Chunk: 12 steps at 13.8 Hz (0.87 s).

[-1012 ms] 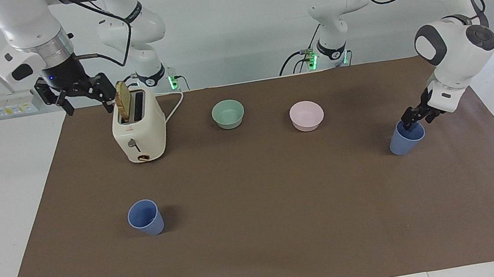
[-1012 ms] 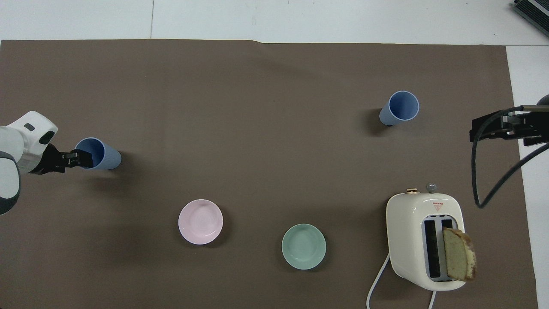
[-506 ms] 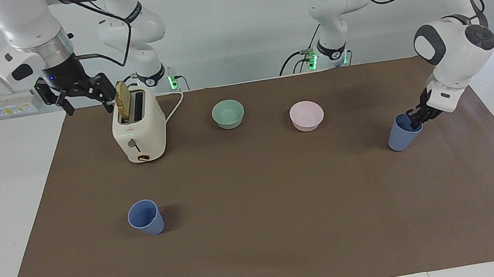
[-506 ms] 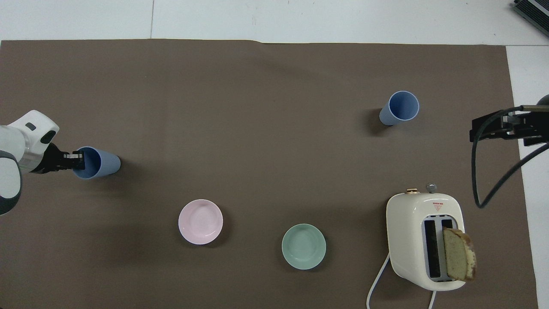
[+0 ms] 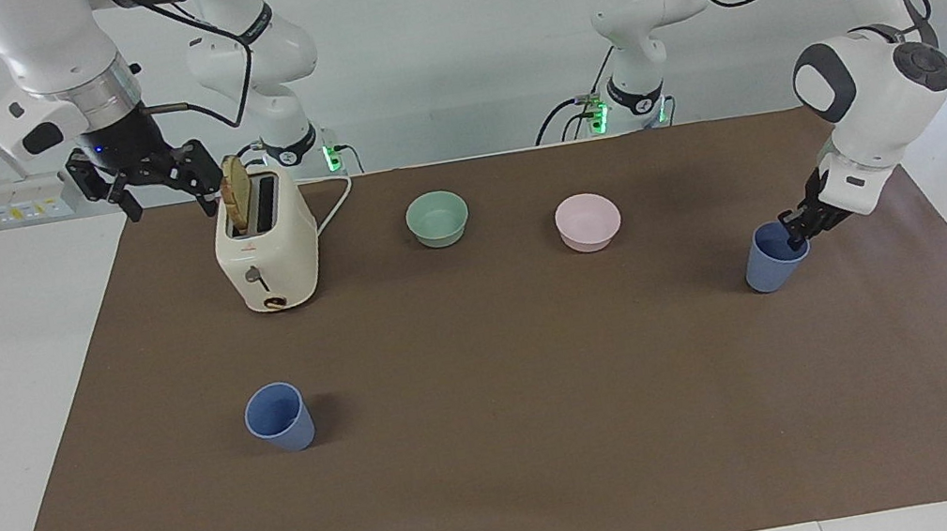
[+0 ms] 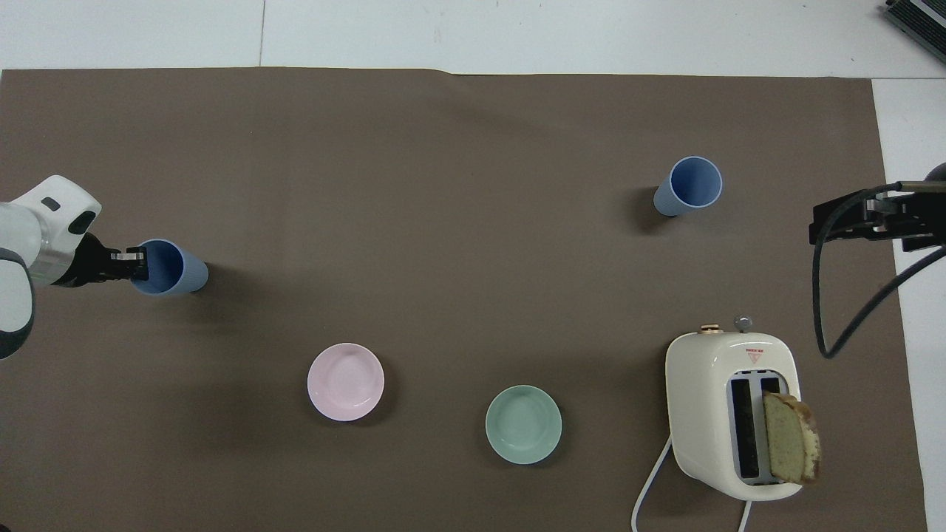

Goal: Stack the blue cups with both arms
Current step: 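Carry the blue cup with the left gripper to the table center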

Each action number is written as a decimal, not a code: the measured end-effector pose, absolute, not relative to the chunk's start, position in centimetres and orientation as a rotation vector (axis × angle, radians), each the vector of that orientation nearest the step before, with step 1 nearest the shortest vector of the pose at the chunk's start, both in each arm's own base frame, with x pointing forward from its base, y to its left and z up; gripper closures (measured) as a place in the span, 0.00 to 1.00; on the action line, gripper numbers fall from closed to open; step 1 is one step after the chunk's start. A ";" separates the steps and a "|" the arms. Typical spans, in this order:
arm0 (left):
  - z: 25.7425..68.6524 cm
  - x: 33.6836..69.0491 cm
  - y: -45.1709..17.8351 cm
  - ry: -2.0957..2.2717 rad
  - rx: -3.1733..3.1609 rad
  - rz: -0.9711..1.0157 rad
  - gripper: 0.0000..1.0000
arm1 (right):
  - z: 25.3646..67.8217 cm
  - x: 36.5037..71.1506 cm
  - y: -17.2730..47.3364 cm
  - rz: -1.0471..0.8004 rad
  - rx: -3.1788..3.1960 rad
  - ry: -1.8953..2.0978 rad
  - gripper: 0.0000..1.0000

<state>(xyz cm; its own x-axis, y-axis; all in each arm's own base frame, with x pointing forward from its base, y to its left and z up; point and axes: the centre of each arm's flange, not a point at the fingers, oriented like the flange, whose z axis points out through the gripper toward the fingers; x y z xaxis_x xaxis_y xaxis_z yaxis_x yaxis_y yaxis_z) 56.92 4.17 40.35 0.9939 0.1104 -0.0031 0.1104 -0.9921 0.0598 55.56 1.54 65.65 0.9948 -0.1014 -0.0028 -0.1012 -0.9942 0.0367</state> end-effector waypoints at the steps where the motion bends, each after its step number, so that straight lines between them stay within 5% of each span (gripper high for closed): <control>1: 41.5 57.4 2.8 0.190 3.074 0.002 0.94 | 65.6 55.6 1.5 -0.007 3.101 -0.158 0.00; 6: 45.9 58.0 -9.5 0.325 3.055 -0.006 0.94 | 65.6 55.6 1.5 -0.007 3.101 -0.158 0.00; 12: 46.2 55.2 -23.2 0.456 3.028 -0.008 0.94 | 65.6 55.6 1.5 -0.007 3.101 -0.158 0.00</control>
<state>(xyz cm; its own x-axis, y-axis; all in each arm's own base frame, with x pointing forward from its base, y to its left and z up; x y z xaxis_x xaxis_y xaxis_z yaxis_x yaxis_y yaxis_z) 55.22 -23.23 46.23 0.9557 0.2937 -0.0167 0.2941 -0.9526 0.0782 55.56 1.51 65.65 0.9948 -0.1019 -0.0028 -0.1018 -0.9941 0.0367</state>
